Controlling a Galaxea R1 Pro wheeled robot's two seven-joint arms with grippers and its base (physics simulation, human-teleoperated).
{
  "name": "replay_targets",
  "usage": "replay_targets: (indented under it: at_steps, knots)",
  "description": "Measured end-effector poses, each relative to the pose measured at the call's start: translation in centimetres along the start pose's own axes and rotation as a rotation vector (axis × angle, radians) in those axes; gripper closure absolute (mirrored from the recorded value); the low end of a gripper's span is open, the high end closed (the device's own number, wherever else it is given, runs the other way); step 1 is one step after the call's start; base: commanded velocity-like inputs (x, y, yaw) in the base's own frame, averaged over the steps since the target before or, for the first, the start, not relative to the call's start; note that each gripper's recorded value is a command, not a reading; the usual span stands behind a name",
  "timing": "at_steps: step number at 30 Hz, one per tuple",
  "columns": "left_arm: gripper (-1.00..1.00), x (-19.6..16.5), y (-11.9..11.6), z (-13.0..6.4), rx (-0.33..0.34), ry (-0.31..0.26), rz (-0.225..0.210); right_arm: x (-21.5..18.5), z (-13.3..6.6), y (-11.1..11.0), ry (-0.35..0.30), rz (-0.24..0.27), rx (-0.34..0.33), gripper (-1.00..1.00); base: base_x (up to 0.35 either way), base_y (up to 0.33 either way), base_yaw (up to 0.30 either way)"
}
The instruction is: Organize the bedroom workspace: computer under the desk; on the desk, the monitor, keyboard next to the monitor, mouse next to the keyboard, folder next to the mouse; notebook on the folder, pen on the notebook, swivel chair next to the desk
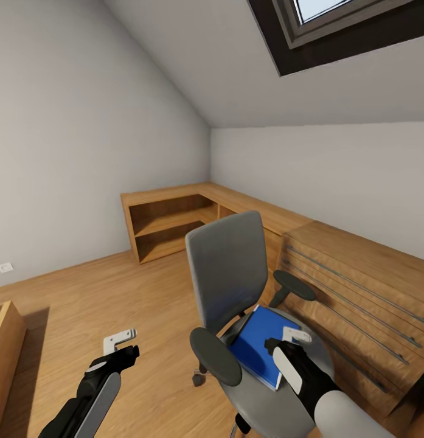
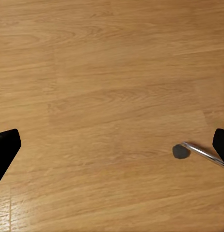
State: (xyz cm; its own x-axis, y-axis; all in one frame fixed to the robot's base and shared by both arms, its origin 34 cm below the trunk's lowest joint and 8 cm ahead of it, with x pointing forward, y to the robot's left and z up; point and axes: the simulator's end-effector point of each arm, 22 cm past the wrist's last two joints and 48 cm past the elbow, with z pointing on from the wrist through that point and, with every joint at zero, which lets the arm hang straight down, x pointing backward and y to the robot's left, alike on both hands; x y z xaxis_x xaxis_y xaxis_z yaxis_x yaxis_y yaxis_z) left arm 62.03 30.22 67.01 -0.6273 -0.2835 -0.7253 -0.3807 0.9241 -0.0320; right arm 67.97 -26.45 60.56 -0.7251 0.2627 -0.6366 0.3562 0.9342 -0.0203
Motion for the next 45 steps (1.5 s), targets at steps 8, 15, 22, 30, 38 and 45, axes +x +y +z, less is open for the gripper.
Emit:
replay_targets:
  at_steps: [8, 15, 22, 30, 38, 45]
  knots:
    - [-1.00, 0.0, 0.0, 0.0, 0.000, 0.000, 0.000, 0.3, 0.1, -0.1, 0.006, 0.000, 0.001, -1.00, 0.000, 0.000, 0.000]
    - [-1.00, 0.9, 0.1, 0.7, -0.001, -0.001, -0.001, 1.1, 0.9, -0.3, 0.006, 0.000, 0.002, -1.00, 0.000, 0.000, 0.000]
    - [-1.00, 1.4, 0.1, 1.0, 0.000, -0.001, -0.001, 1.5, 1.3, -0.3, 0.005, 0.000, 0.003, -1.00, 0.000, 0.000, 0.000]
    - [-1.00, 1.9, 0.1, 1.4, 0.001, 0.001, -0.002, 1.9, 1.7, -0.3, 0.005, 0.000, 0.003, -1.00, 0.000, 0.000, 0.000]
    - [-1.00, 2.4, 0.1, 1.7, 0.002, 0.002, -0.002, 2.3, 2.1, -0.3, 0.004, 0.000, 0.003, -1.00, 0.000, 0.000, 0.000]
    - [-1.00, 2.6, 0.1, 1.8, 0.002, 0.002, -0.002, 2.4, 2.3, -0.3, 0.004, 0.000, 0.003, -1.00, 0.000, 0.000, 0.000]
